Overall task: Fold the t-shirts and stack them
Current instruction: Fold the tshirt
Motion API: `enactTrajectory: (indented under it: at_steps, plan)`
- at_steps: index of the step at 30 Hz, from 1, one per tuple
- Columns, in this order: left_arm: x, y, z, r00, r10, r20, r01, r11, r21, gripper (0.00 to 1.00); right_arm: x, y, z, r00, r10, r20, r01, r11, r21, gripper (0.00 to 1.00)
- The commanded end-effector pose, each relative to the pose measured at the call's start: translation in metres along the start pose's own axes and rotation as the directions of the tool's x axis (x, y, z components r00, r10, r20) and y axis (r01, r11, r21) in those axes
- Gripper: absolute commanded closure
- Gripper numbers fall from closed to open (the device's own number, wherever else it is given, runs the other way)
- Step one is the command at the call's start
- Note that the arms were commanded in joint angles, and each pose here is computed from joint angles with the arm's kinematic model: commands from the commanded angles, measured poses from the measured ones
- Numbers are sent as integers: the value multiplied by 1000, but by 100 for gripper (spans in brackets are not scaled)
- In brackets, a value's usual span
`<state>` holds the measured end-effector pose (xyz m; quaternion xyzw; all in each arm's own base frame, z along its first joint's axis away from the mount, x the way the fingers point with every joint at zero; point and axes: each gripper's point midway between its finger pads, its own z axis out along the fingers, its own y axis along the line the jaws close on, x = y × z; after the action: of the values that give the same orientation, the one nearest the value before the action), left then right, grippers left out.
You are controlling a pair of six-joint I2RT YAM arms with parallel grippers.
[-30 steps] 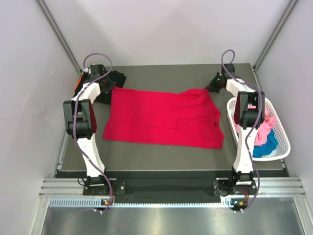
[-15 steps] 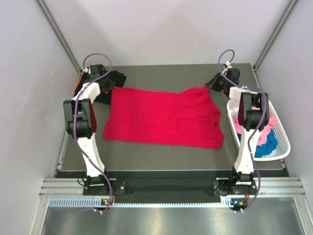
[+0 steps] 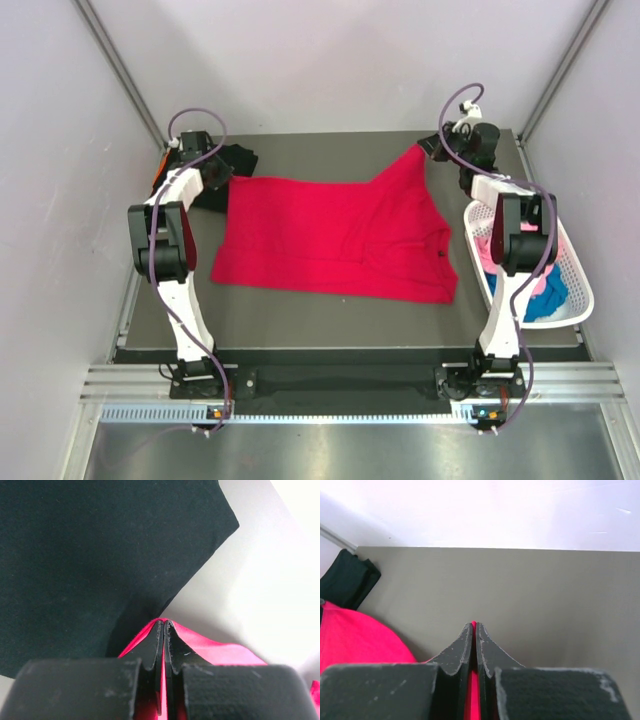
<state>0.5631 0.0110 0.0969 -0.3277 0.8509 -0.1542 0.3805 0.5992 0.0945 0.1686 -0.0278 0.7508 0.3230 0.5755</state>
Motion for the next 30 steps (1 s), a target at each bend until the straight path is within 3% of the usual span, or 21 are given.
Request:
enactTrajectory:
  at_steps: [1, 13, 21, 30]
  plan:
    - [-28, -17, -12, 998, 17, 66, -20, 999, 46, 100, -40, 25, 3, 988, -119, 96, 126, 989, -77, 100]
    - [-30, -16, -31, 1000, 14, 20, -16, 995, 101, 100, -25, 39, -33, 979, -196, 53, 199, 978, -58, 100]
    - [-9, -18, -45, 996, 25, -80, -11, 983, 181, 100, -16, 49, -65, 973, -228, 40, 229, 973, -24, 100]
    - [11, -11, -65, 984, 72, -160, -43, 983, 180, 100, 8, 62, -98, 981, -191, 15, 192, 981, -14, 100]
